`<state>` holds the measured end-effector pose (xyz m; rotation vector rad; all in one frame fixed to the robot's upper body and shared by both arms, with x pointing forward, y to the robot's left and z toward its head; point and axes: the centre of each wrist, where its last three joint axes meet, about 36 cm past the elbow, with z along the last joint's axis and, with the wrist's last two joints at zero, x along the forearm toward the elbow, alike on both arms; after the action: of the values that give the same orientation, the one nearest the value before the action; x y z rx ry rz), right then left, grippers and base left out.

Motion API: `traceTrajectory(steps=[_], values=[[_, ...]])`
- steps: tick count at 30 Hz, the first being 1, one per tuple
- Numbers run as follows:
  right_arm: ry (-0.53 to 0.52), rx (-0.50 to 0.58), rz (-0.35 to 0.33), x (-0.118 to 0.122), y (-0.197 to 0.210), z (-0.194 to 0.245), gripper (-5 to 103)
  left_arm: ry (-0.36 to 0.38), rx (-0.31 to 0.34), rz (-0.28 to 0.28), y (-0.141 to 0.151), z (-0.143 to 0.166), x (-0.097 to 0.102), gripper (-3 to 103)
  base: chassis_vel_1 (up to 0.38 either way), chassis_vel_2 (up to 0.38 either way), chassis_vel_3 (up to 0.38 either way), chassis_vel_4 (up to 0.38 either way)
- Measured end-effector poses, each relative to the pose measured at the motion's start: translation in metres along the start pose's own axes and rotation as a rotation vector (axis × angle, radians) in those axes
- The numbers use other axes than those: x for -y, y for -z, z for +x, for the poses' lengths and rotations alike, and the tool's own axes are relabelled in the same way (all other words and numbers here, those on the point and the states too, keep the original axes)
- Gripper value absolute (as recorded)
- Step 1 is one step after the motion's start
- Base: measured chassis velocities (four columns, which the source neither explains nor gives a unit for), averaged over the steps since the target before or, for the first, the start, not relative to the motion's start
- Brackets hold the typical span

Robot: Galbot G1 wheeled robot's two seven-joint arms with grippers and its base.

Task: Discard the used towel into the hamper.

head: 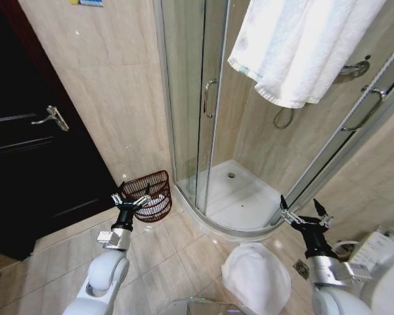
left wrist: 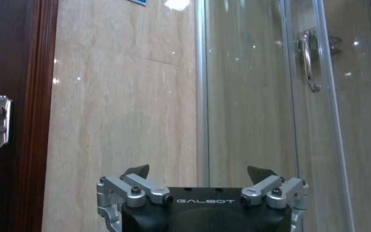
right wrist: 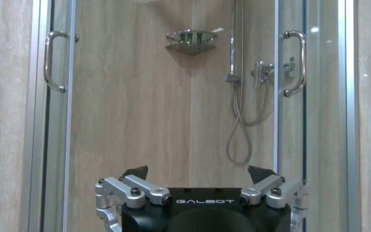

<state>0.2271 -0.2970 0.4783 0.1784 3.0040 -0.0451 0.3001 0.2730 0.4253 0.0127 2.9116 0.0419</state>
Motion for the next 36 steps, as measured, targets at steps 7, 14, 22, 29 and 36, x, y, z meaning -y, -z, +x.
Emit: traceTrajectory(steps=[7,14,22,29,36], values=[[-0.001,-0.001,0.000,-0.0001,-0.0001,0.0012,100,0.001,0.001,-0.002,0.0007,0.0002,-0.0008,99,0.000,0.000,0.000,0.000],[0.000,0.001,-0.001,-0.0005,0.0001,0.0010,100,0.002,0.000,-0.004,0.0011,0.0010,-0.0013,99,0.000,0.000,0.000,0.000],[0.002,0.004,0.000,-0.0013,0.0007,0.0003,100,0.001,0.001,-0.003,0.0015,0.0019,-0.0007,100,0.000,0.000,0.000,0.000],[0.003,-0.001,0.000,-0.0016,0.0003,0.0013,100,0.000,0.004,-0.005,0.0022,0.0013,-0.0013,99,0.000,0.000,0.000,0.000],[0.006,0.001,0.001,-0.0023,0.0013,0.0011,100,-0.001,0.005,-0.004,0.0026,0.0010,-0.0006,99,0.000,0.000,0.000,0.000]])
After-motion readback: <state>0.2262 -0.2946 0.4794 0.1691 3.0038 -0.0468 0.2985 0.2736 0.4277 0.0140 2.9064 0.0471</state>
